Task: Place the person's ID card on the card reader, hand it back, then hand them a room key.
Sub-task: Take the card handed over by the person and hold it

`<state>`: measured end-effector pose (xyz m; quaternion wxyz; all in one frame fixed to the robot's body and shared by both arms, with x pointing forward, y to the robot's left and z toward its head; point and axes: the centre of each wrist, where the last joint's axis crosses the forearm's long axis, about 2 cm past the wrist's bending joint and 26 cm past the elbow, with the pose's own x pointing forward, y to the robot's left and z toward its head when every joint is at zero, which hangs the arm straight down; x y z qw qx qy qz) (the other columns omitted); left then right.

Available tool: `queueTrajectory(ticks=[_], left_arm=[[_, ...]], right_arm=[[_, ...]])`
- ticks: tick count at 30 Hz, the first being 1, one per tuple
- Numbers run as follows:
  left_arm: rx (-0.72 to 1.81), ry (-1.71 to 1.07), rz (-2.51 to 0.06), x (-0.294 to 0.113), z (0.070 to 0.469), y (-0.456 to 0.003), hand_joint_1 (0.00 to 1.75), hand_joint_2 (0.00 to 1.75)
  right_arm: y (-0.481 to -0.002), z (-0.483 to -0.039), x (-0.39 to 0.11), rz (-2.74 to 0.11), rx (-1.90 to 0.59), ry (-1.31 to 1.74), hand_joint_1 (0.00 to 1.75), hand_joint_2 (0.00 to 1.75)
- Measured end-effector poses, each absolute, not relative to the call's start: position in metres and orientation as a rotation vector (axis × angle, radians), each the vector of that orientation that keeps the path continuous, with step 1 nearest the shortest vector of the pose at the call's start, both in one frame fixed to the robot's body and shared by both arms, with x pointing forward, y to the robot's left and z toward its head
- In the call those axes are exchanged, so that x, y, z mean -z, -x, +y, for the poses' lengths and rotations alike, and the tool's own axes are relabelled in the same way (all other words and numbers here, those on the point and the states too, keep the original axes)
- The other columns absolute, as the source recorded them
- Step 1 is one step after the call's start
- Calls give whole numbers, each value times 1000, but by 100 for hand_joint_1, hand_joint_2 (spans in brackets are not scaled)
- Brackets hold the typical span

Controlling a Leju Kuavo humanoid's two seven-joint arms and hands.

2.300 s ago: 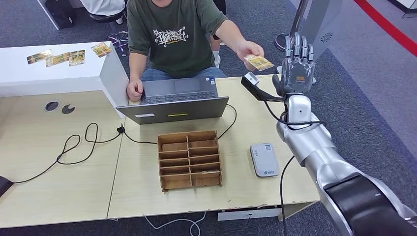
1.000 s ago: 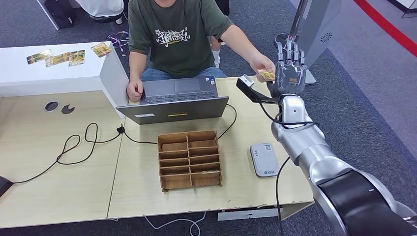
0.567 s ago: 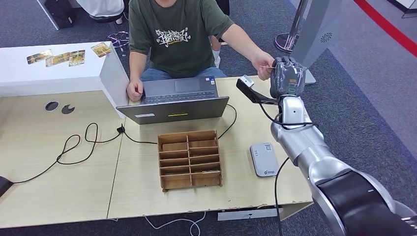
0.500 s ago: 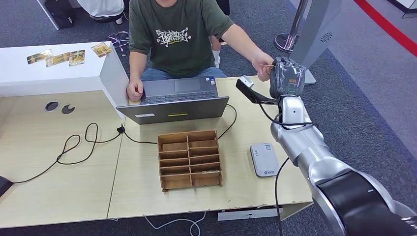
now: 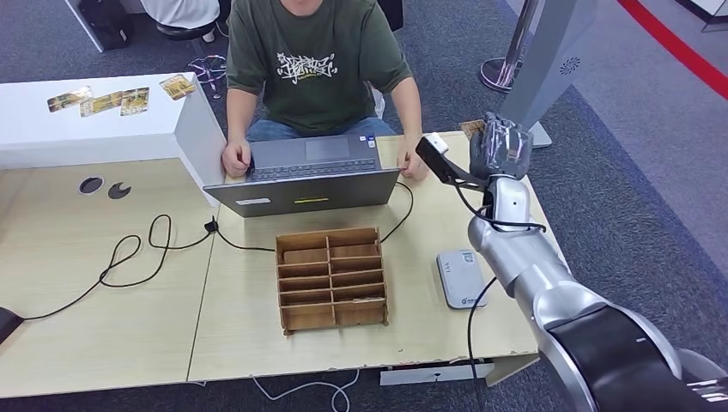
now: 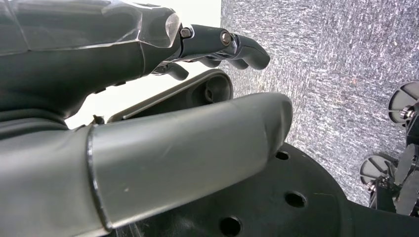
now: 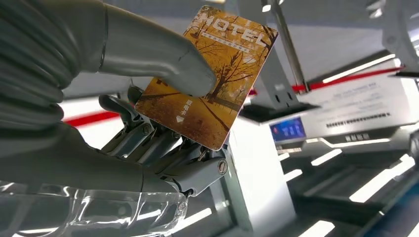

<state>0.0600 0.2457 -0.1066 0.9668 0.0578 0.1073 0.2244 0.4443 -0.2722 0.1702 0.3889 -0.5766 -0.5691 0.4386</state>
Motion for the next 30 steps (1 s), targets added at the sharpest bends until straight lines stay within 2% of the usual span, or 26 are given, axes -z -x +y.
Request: queueTrajectory(ticks=[7, 12, 30], left_arm=[[-460, -115, 218, 107, 246, -60, 0, 0], [-476, -112, 223, 107, 246, -60, 0, 0], [-515, -110, 230, 107, 252, -59, 0, 0]], right_arm=[[-444, -273, -167, -1391, -912, 1195, 175, 175], [-449, -275, -170, -1271, -776, 784, 175, 175], [-462, -281, -191, -1246, -707, 576, 175, 175]])
